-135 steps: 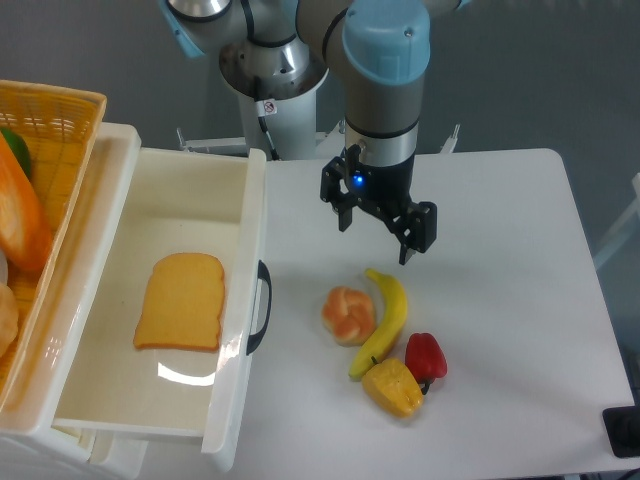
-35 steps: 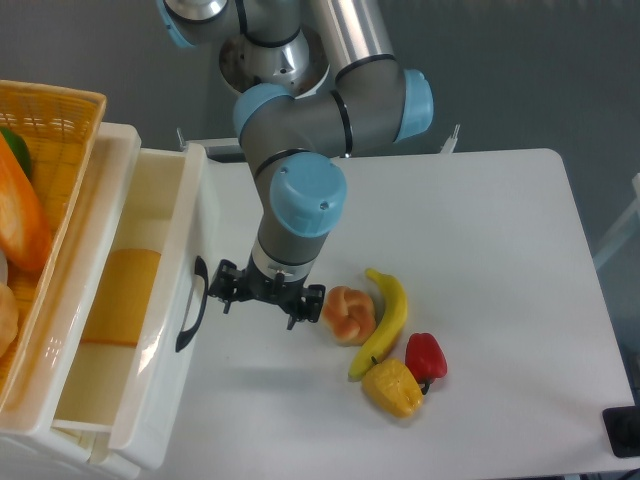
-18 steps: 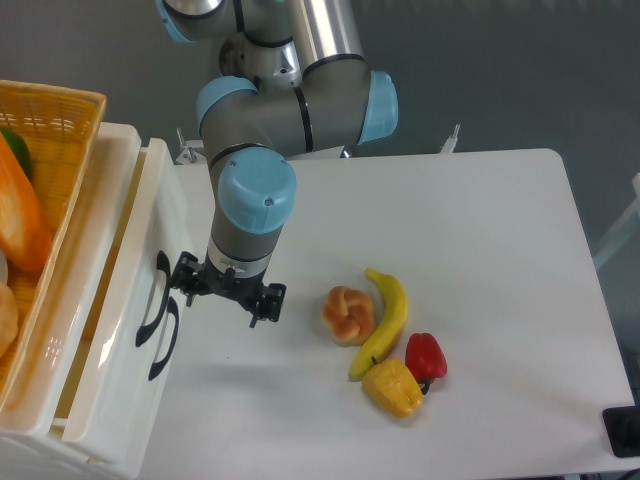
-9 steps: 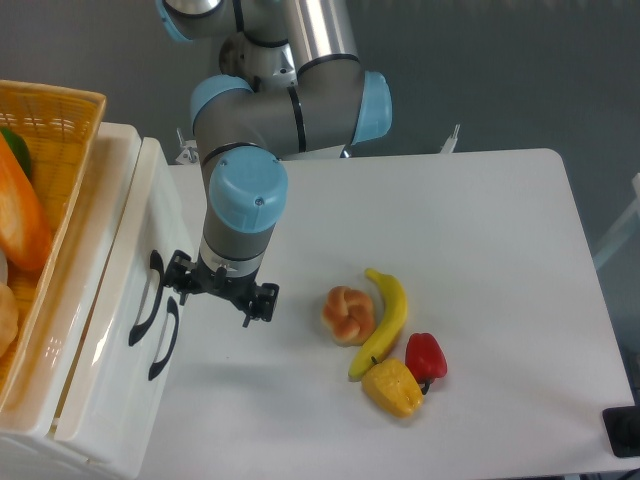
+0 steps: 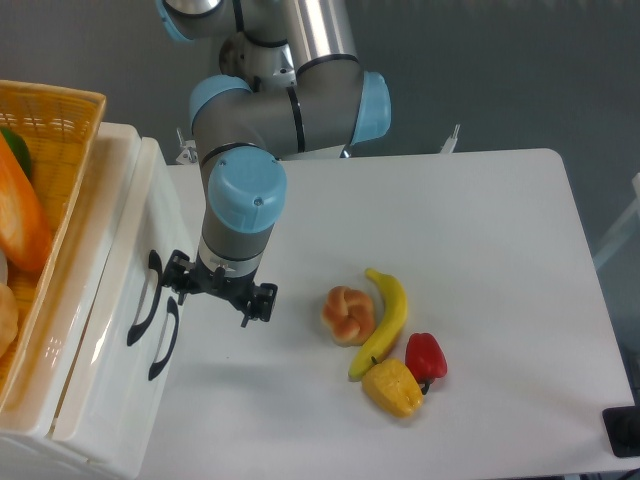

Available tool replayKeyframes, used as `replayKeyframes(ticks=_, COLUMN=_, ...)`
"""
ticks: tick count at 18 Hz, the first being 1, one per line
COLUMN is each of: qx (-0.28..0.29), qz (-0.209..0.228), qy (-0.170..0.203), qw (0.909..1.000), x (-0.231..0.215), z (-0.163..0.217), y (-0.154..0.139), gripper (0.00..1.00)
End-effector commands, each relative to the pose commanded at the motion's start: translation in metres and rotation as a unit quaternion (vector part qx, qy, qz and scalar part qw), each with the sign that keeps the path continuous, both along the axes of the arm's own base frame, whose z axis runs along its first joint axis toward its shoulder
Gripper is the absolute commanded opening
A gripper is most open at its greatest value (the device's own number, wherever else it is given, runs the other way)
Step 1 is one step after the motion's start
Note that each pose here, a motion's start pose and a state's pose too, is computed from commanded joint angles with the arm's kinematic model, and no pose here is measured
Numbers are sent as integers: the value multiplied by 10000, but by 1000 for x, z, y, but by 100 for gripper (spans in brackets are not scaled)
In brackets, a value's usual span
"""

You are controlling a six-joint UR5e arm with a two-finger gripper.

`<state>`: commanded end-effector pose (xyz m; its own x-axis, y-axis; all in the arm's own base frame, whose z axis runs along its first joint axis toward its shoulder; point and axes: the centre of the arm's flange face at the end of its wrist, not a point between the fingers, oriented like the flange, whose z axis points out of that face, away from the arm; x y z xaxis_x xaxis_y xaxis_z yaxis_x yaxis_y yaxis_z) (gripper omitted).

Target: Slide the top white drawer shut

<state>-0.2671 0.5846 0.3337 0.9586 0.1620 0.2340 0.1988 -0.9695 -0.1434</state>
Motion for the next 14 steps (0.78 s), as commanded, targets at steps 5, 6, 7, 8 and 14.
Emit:
replayKeyframes(ticks=5, qx=18, qz=7, qy=-25, qw=10000, x=0, z=0, y=0, gripper=100)
replayKeyframes(ticks=6, qx=21, qz=7, qy=-42, qw=10000, x=1, z=0, y=0, gripper=100)
replayKeyframes(ticks=7, qx=21, qz=7, qy=-42, qw=10000, x=1, z=-1, y=1, gripper=100)
replayKeyframes(ticks=8, qx=27, qz=7, qy=-37, qw=10000, x=1, z=0, y=1, gripper=100)
replayKeyframes(ticks=14, qx=21, qz=7, qy=-42, qw=10000, x=1, z=0, y=0, gripper=100)
